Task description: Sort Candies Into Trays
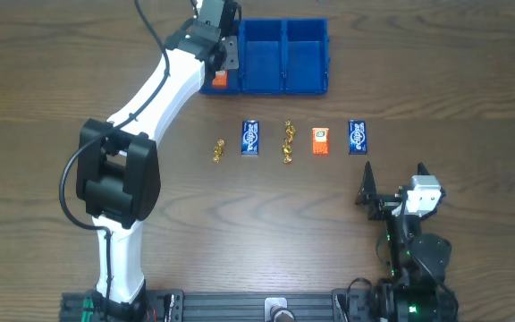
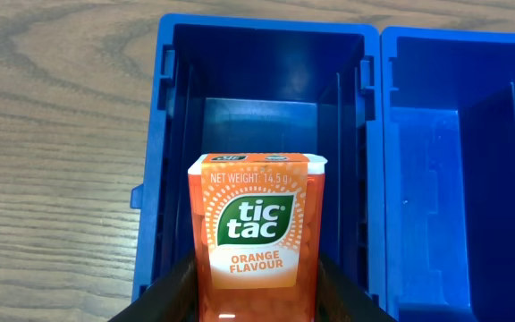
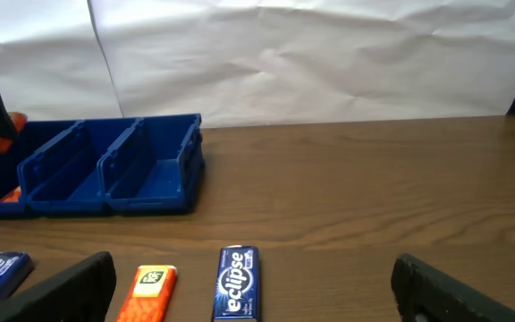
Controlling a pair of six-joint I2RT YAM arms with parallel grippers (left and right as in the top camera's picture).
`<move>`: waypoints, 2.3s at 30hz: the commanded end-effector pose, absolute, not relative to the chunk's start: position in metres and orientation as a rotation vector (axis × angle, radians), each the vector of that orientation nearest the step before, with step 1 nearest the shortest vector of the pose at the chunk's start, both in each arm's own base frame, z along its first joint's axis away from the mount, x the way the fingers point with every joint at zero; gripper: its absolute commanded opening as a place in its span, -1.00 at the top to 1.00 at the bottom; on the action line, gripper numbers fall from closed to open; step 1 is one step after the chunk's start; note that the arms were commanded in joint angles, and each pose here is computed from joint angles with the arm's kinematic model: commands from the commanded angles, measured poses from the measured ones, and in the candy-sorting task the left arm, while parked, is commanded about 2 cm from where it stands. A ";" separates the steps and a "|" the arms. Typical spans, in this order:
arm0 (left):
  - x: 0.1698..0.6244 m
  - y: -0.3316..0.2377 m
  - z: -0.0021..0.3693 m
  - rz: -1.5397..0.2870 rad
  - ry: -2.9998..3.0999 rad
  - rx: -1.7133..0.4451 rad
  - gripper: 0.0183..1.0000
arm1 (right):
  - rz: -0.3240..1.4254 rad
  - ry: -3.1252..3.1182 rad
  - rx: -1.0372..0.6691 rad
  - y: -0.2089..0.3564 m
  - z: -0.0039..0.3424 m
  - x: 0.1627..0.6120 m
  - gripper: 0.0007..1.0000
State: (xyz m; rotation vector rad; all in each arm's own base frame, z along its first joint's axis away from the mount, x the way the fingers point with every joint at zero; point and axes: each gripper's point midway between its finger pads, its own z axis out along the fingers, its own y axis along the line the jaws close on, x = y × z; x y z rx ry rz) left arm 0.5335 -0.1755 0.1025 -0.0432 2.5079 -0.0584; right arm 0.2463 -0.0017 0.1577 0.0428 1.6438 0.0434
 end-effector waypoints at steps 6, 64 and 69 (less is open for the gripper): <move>0.534 -0.178 0.103 -0.085 2.512 -0.020 -0.13 | 0.039 1.647 0.028 0.000 0.157 0.246 -1.00; 0.344 -0.412 0.013 -0.180 2.849 0.119 -0.29 | 0.039 1.646 0.028 0.000 0.157 0.246 -1.00; 0.345 -0.410 0.002 -0.159 2.857 0.116 -0.28 | 0.039 1.647 0.028 0.000 0.157 0.246 -1.00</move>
